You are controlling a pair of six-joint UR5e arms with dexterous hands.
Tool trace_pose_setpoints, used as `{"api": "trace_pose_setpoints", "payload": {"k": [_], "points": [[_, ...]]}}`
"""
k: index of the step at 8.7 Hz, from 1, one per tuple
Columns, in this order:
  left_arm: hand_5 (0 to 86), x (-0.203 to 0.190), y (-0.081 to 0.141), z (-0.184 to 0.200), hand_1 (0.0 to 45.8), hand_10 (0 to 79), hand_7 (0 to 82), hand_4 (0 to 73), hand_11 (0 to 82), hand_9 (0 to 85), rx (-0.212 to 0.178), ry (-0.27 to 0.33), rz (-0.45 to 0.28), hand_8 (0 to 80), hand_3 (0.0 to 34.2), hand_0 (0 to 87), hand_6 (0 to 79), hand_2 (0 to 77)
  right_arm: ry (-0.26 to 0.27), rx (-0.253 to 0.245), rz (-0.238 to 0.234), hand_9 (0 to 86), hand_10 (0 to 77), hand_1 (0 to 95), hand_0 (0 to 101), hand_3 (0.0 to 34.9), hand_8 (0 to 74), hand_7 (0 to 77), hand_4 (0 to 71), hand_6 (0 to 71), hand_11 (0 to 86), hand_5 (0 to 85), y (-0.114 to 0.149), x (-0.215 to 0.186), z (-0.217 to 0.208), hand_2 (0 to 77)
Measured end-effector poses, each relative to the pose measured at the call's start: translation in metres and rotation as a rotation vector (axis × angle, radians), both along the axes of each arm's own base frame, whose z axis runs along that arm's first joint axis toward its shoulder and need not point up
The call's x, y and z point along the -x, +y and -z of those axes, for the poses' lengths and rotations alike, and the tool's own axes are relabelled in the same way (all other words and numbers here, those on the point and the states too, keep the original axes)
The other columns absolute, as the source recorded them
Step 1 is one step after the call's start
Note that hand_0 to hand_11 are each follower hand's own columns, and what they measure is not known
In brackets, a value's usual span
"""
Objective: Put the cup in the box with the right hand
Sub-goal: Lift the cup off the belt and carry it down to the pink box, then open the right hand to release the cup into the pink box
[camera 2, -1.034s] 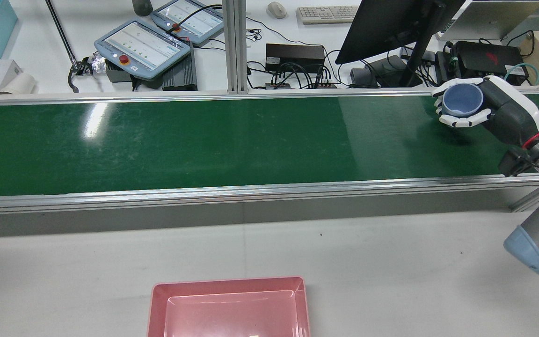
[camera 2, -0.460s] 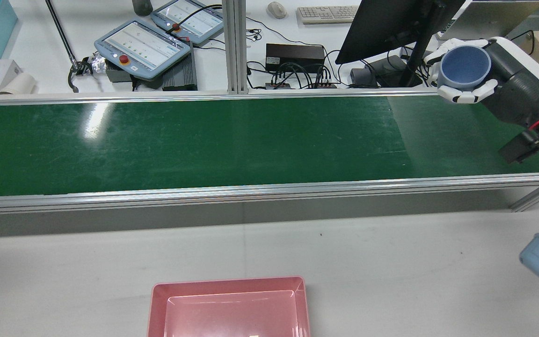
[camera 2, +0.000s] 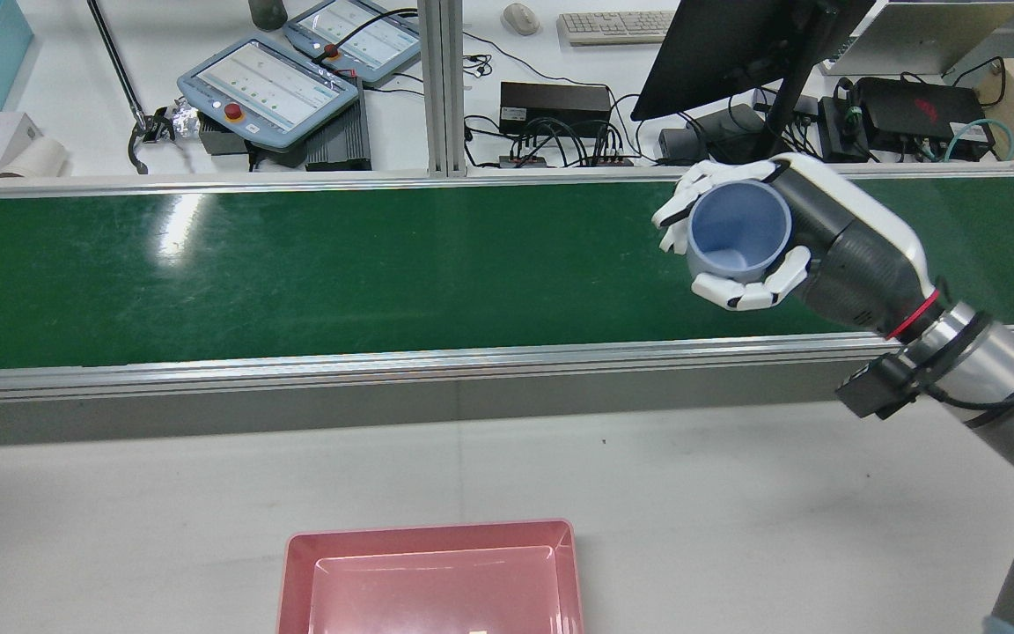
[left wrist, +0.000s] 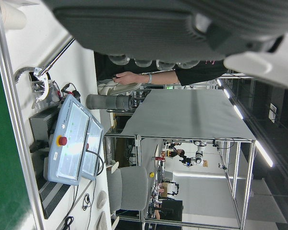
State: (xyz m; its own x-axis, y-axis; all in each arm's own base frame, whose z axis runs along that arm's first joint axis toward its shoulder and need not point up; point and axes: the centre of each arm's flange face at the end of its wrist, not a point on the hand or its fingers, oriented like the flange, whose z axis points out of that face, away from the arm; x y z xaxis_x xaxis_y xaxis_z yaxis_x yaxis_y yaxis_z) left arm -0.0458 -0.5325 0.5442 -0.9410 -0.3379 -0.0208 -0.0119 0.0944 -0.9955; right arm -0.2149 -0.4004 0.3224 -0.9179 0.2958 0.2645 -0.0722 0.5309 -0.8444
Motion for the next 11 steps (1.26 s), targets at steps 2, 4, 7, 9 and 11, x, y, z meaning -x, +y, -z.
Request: {"api": "trace_pose_setpoints", "payload": {"k": [2,4,7,9,11], "points": [[0.5,0.000,0.000,0.000,0.5,0.0,0.5,1.1,0.0,0.0,0.000,0.000,-0.001,0.0,0.0,0.0,0.0,0.5,-0.022,-0.037,0.104,54.5,23.5,9.8,67,0.0,42.0,69.3,31.6,29.5,41.5,16.9,0.059,0.076,0.031,45.3],[0.5,0.000,0.000,0.000,0.5,0.0,0.5,1.1,0.0,0.0,0.001,0.000,-0.001,0.0,0.0,0.0,0.0,0.5,-0.014,-0.060,0.173,58.4,23.5,9.8,64,0.0,37.1,70.9,31.6,27.3,36.0,16.9,0.113,0.129,0.048,45.3],[0.5,0.000,0.000,-0.001,0.5,0.0,0.5,1.1,0.0,0.0,0.001,0.000,0.000,0.0,0.0,0.0,0.5,0.5,0.005,-0.071,0.223,40.4,1.6,9.8,55,0.0,4.9,44.7,32.2,6.5,1.6,12.5,0.146,0.158,0.052,45.3],[0.5,0.000,0.000,0.000,0.5,0.0,0.5,1.1,0.0,0.0,0.000,0.000,0.000,0.0,0.0,0.0,0.5,0.5,0.006,-0.072,0.231,6.0,1.6,8.2,45,0.0,0.5,16.4,20.7,4.9,2.7,1.1,0.150,0.161,0.052,42.5],[0.5,0.000,0.000,0.000,0.5,0.0,0.5,1.1,0.0,0.0,0.000,0.000,0.000,0.0,0.0,0.0,0.0,0.5,0.006,-0.072,0.233,3.8,1.6,2.7,39,0.0,0.0,23.5,19.6,4.9,2.7,1.1,0.151,0.162,0.052,31.1]]}}
